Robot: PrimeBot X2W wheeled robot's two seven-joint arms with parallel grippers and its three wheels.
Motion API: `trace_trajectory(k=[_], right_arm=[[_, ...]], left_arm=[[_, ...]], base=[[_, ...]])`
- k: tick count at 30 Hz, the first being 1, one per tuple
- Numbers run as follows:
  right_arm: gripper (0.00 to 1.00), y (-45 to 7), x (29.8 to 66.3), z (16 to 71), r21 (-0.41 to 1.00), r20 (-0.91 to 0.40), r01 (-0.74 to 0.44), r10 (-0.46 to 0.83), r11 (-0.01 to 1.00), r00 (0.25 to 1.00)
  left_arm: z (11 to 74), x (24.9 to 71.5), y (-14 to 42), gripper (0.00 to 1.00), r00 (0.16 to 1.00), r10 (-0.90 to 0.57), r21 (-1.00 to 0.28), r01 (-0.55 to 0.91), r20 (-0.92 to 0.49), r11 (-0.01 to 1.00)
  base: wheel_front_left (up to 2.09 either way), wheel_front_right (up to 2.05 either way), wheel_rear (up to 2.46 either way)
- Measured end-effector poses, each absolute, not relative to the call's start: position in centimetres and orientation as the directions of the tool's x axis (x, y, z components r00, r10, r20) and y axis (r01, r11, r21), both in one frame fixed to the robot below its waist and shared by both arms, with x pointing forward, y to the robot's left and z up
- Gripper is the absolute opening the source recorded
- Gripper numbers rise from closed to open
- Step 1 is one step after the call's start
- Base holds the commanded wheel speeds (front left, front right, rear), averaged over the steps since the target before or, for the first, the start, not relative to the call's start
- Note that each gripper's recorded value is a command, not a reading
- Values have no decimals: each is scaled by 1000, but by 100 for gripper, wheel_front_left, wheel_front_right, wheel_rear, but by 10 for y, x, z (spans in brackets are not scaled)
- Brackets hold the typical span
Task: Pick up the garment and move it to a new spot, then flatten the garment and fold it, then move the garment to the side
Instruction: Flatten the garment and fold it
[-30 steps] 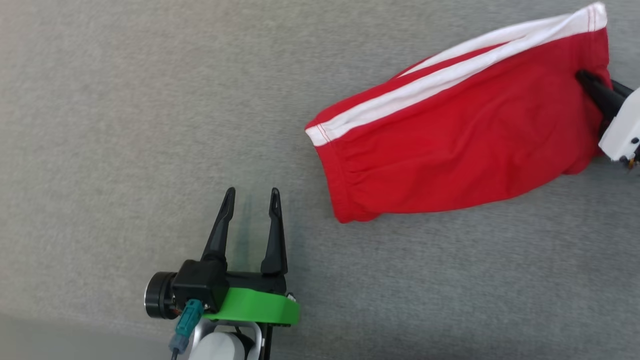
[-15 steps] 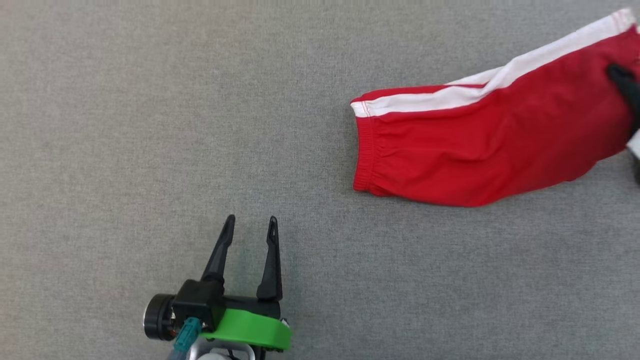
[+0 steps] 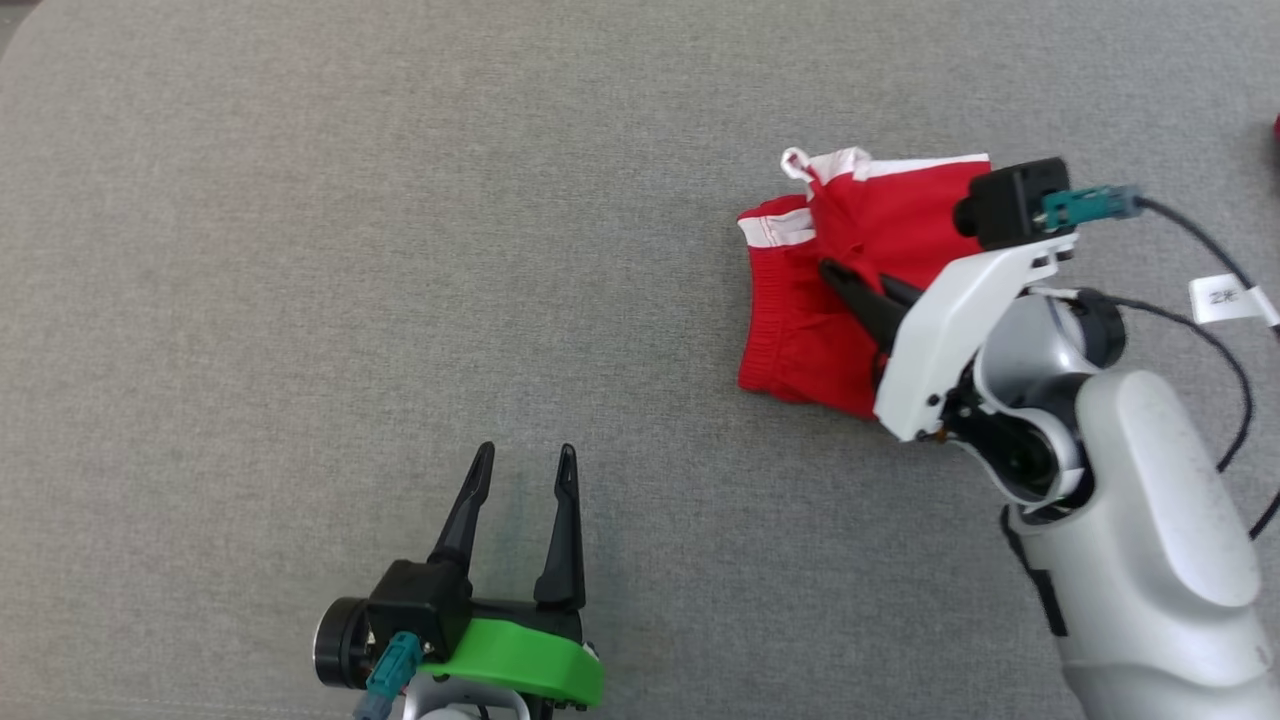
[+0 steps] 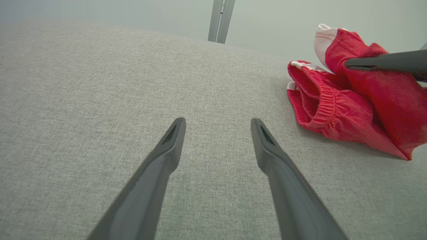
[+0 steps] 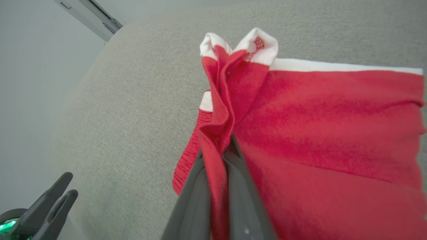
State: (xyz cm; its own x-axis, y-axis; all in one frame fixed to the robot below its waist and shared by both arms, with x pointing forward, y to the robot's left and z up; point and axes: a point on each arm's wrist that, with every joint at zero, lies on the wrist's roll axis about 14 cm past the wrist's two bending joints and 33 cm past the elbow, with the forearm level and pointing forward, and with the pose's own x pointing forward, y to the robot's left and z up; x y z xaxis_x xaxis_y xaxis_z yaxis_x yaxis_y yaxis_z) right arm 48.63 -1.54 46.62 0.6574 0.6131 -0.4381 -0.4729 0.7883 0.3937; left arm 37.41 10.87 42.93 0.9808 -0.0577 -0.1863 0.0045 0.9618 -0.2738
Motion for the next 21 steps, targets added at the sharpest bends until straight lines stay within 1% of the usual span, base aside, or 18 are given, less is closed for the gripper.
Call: trace_trajectory(k=[3,5,7,8,9,10,11,12,17,21], right_arm=[[0,1,484,461,409,-440,-480,628,776,642],[0,4,485,459,411,-439,-475,626,778,645],[22,3,489,459,414,-427,-463,616,784,661],[16,4,490,458,414,-427,-460,614,785,664],[15,4,490,458,425,-422,-456,617,782,664],[24,6,490,459,443,-409,-452,623,774,667],[40,9,491,462,469,-382,-449,633,760,673],[100,12,493,468,499,-346,-447,644,742,682],[100,30,492,491,639,-209,-441,694,630,689],[100,31,488,511,675,-122,-448,688,586,716]], left_arm=[[428,372,115,100,980,-36,-269,-18,-194,963],[428,371,117,100,980,-30,-266,-23,-194,964],[429,370,118,100,981,-27,-264,-25,-192,964],[429,370,118,100,981,-26,-264,-26,-191,964],[430,369,118,100,981,-26,-264,-26,-191,964],[430,369,118,100,982,-26,-265,-26,-189,964],[431,369,118,100,982,-27,-265,-24,-188,964],[431,368,117,100,982,-29,-266,-23,-187,964],[434,367,117,100,984,-30,-267,-19,-178,964],[435,362,122,100,984,-13,-257,-34,-179,966]], base=[[0,0,0],[0,0,0],[0,0,0],[0,0,0],[0,0,0],[0,0,0],[0,0,0],[0,0,0],[0,0,0],[0,0,0]])
